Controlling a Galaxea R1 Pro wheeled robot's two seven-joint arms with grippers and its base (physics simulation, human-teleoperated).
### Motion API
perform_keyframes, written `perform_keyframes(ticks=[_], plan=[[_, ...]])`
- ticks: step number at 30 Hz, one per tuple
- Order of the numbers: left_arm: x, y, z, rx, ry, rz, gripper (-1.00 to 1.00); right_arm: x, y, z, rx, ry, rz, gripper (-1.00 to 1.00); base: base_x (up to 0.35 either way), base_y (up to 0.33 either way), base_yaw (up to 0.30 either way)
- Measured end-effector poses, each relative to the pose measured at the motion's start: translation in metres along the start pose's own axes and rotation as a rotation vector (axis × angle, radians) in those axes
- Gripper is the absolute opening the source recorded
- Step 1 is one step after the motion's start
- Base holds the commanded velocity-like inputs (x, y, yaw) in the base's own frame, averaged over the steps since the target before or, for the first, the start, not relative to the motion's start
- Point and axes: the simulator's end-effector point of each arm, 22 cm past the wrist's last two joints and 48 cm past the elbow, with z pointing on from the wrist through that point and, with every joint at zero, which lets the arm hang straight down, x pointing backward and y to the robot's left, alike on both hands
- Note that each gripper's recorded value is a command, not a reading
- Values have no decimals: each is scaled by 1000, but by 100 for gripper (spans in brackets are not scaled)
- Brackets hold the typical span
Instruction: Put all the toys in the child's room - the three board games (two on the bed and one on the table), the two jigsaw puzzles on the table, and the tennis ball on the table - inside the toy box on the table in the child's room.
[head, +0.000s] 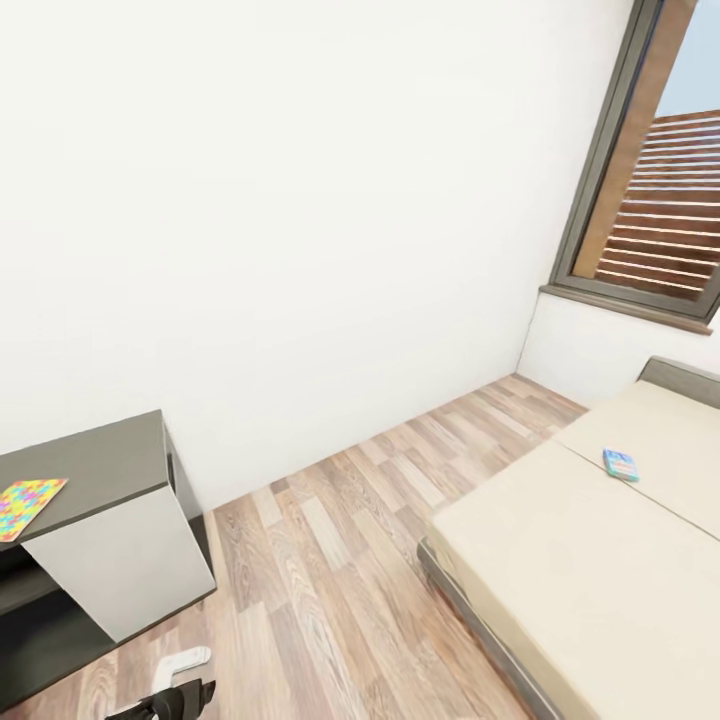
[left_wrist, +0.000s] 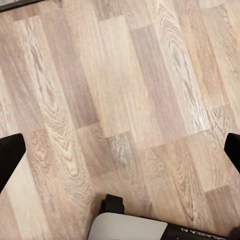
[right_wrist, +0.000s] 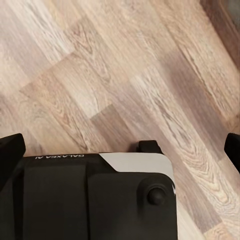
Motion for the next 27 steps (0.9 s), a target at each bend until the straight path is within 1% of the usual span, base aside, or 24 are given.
perform_keyframes(ticks=[7, 15, 20, 27], plan=[[0, 0, 0, 0, 0, 0, 100, 0, 1, 0, -1, 0, 0, 100, 98, 10, 0], [0, 0, 0, 0, 0, 0, 100, 0, 2, 0, -2, -1, 2, 100, 236, 129, 10], [-2, 0, -1, 1, -4, 1, 100, -1, 2, -1, -2, -3, 2, 100, 282, 174, 170], [-4, -1, -2, 2, -8, 1, 100, -2, 3, -2, -2, -6, 2, 100, 305, 140, 255]])
